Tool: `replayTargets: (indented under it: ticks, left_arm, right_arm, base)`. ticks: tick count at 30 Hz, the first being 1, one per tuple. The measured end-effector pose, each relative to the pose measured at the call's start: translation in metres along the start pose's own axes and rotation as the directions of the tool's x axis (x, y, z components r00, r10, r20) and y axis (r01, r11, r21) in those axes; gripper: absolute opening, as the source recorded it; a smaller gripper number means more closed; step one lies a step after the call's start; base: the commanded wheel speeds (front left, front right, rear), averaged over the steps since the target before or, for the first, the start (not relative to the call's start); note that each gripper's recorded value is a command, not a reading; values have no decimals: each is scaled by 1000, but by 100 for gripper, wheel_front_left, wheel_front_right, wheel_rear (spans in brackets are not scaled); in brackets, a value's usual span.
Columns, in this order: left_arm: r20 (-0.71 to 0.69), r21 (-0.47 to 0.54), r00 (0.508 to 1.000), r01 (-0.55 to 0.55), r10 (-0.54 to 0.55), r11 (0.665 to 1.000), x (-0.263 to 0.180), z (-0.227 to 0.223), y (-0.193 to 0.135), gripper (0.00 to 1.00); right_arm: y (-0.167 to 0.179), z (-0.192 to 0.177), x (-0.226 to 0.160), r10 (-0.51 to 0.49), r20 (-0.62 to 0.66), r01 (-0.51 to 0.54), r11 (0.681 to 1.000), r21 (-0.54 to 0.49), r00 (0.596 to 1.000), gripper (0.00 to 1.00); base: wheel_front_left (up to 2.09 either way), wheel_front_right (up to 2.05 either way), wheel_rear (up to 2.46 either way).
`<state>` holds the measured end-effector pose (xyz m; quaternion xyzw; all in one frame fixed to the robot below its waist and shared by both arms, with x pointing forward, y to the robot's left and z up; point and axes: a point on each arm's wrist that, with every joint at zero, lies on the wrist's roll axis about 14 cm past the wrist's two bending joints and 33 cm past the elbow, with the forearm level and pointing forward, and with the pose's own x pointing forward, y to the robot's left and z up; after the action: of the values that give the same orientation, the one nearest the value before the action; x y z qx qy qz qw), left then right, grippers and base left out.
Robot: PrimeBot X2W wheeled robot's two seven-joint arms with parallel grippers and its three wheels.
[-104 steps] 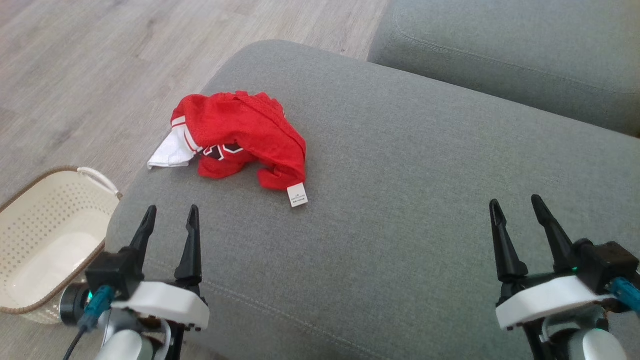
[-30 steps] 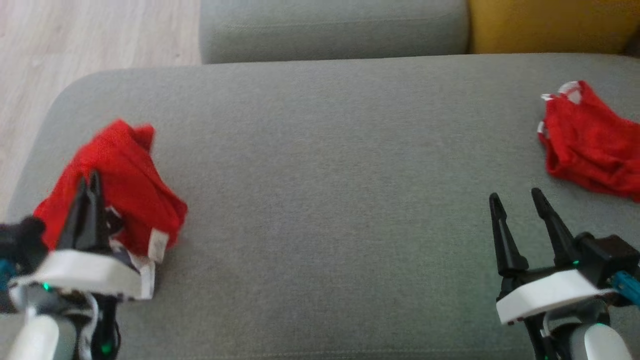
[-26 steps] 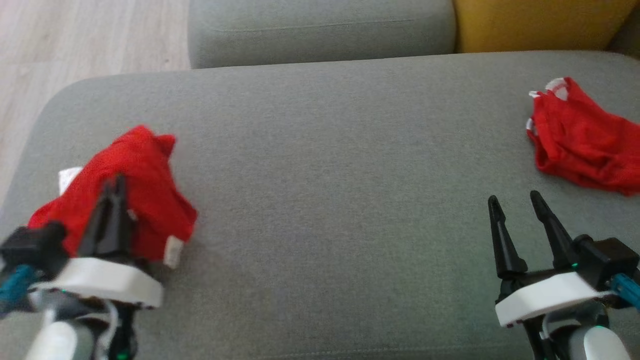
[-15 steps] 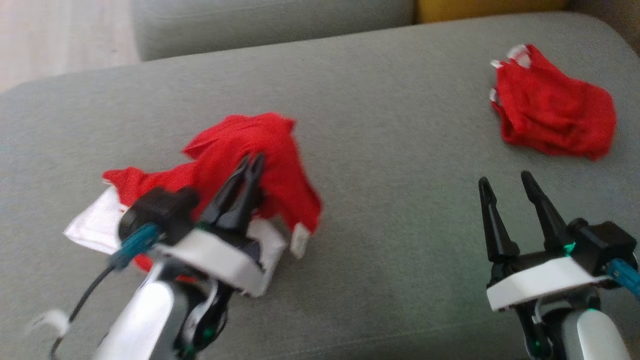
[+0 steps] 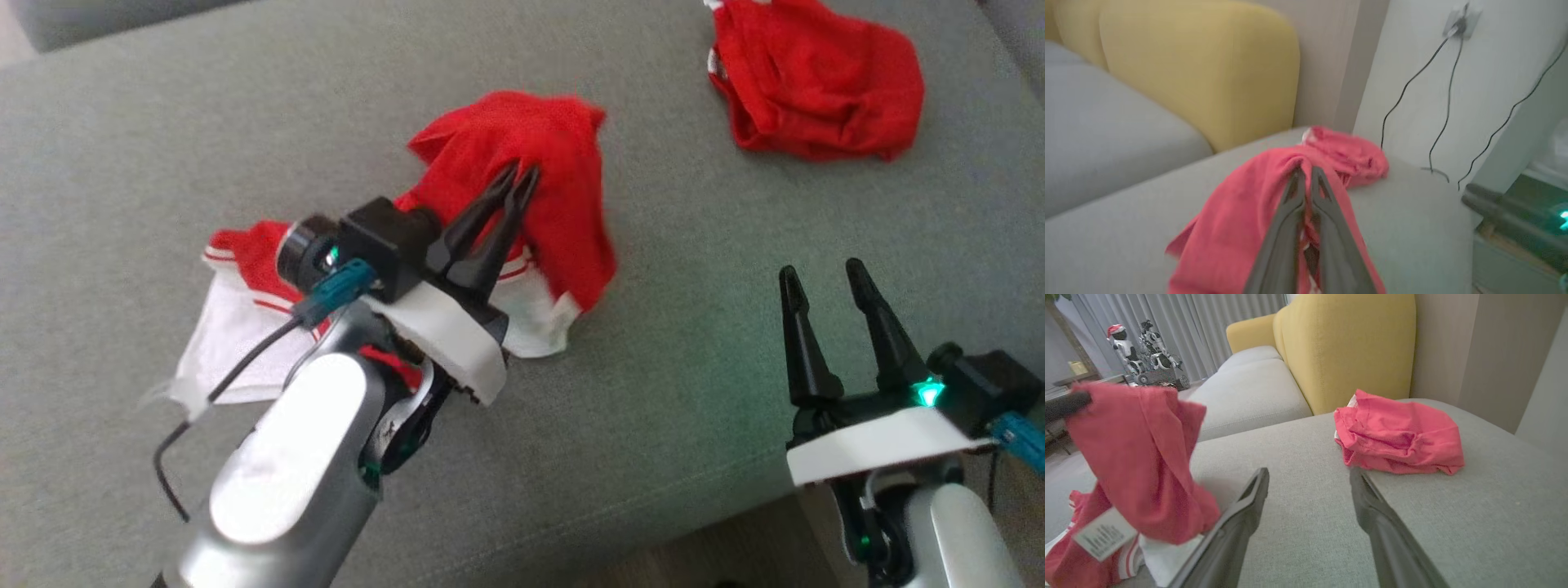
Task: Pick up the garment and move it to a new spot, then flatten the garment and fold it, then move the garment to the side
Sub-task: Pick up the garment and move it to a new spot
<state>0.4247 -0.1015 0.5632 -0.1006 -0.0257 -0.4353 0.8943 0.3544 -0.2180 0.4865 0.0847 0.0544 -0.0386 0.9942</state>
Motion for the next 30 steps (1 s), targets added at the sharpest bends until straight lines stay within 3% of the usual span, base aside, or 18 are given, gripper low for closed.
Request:
replayTargets:
  ticks: [4, 5, 6, 7, 15, 19, 22, 30]
  left_arm:
    - [-189, -58, 982, -30, 18, 998, -4, -64, 12, 0]
    - [-222, -71, 975, -32, 15, 997, -5, -75, 13, 29]
    - [-247, -80, 969, -38, 18, 996, -7, -84, 15, 95]
    - [-259, -82, 966, -43, 21, 996, -9, -89, 16, 100]
    - [-217, -72, 973, -97, 79, 993, -31, -85, 24, 100]
    - [-129, -41, 969, -216, 209, 976, -50, -64, 49, 100]
    - [-45, 13, 941, -334, 334, 943, -69, -40, 78, 100]
    - [50, 92, 796, -604, 603, 791, -151, -7, 133, 100]
  right_arm:
    - [-4, -6, 9, -13, -14, 13, 1000, 0, 1000, 100]
    - [-4, -5, 13, -11, -7, 11, 1000, -3, 1000, 100]
    - [-3, -4, 16, -7, -6, 7, 1000, -4, 1000, 100]
    - [-2, -5, 19, -2, -6, 2, 1000, -5, 1000, 100]
    - [17, -5, 30, 62, -3, -62, 998, -19, 998, 100]
    - [29, 0, 33, 100, 9, -100, 994, -33, 995, 100]
    - [37, 4, 36, 124, 17, -124, 992, -37, 992, 100]
    - [60, 10, 32, 190, 19, -188, 981, -45, 982, 100]
  base:
    - [0, 0, 0]
    - [0, 0, 0]
    - [0, 0, 0]
    - [0, 0, 0]
    - [0, 0, 0]
    - [0, 0, 0]
    - [0, 0, 0]
    - [0, 0, 0]
